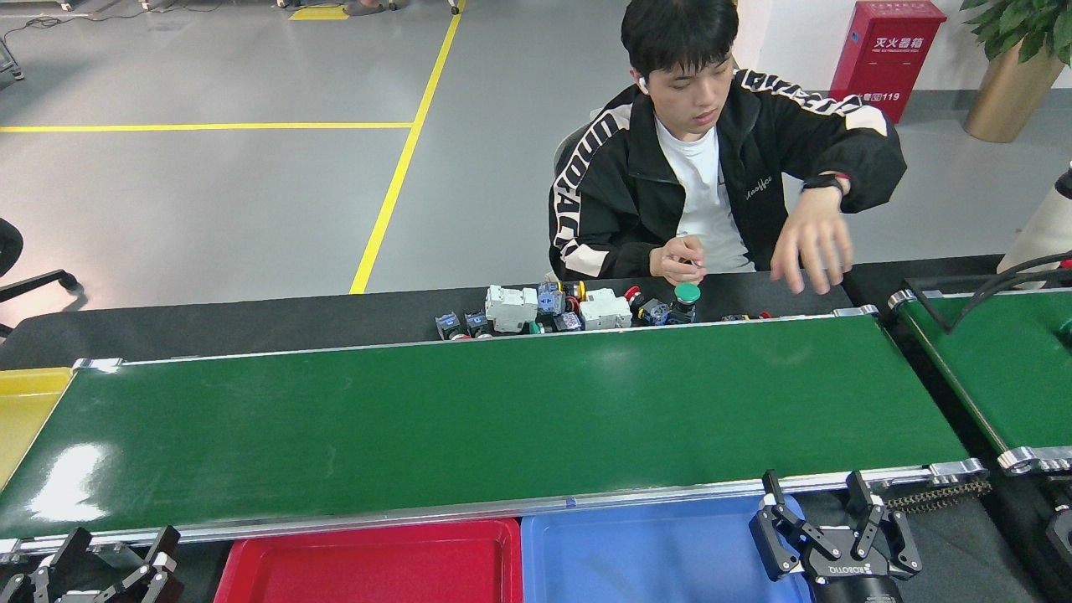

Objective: Pick switch part from conveyor to tray

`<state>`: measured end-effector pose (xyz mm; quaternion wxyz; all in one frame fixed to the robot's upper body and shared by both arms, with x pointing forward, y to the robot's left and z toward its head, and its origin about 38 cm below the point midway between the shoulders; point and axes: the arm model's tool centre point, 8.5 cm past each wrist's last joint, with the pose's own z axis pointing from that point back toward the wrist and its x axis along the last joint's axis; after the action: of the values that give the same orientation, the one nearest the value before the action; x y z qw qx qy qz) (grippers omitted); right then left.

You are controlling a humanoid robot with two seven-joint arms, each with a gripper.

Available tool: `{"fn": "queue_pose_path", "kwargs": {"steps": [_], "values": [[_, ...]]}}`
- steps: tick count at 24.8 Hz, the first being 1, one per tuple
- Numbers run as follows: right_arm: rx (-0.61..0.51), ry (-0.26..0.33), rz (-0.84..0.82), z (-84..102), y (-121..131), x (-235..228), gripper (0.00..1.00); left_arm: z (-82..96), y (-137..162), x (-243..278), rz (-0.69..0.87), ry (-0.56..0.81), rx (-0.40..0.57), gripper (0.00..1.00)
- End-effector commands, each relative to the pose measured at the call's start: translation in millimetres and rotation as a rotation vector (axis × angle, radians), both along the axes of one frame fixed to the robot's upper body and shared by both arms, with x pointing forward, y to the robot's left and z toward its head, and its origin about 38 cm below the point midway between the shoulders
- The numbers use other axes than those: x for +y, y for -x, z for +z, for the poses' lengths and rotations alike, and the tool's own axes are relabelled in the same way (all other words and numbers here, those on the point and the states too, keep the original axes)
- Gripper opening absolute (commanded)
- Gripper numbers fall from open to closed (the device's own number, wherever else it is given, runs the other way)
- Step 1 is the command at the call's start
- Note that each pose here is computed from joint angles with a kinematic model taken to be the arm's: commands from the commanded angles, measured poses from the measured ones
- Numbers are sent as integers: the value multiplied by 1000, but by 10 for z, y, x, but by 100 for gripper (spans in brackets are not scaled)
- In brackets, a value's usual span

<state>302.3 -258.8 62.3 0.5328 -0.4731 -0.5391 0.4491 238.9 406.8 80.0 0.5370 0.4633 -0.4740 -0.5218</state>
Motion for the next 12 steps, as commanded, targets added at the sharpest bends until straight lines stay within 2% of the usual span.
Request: {"fn": "queue_pose_path", "kwargs": {"steps": [1,4,12], "values": [[-14,1,6,49,-9,10,99,101,-20,48,-2,-19,-30,100],[-13,1,4,49,-9,8,99,152,-21,45,3,-14,-90,100],[-12,2,6,45,-4,6,99,172,-26,55,6,-5,-109,100]]}}
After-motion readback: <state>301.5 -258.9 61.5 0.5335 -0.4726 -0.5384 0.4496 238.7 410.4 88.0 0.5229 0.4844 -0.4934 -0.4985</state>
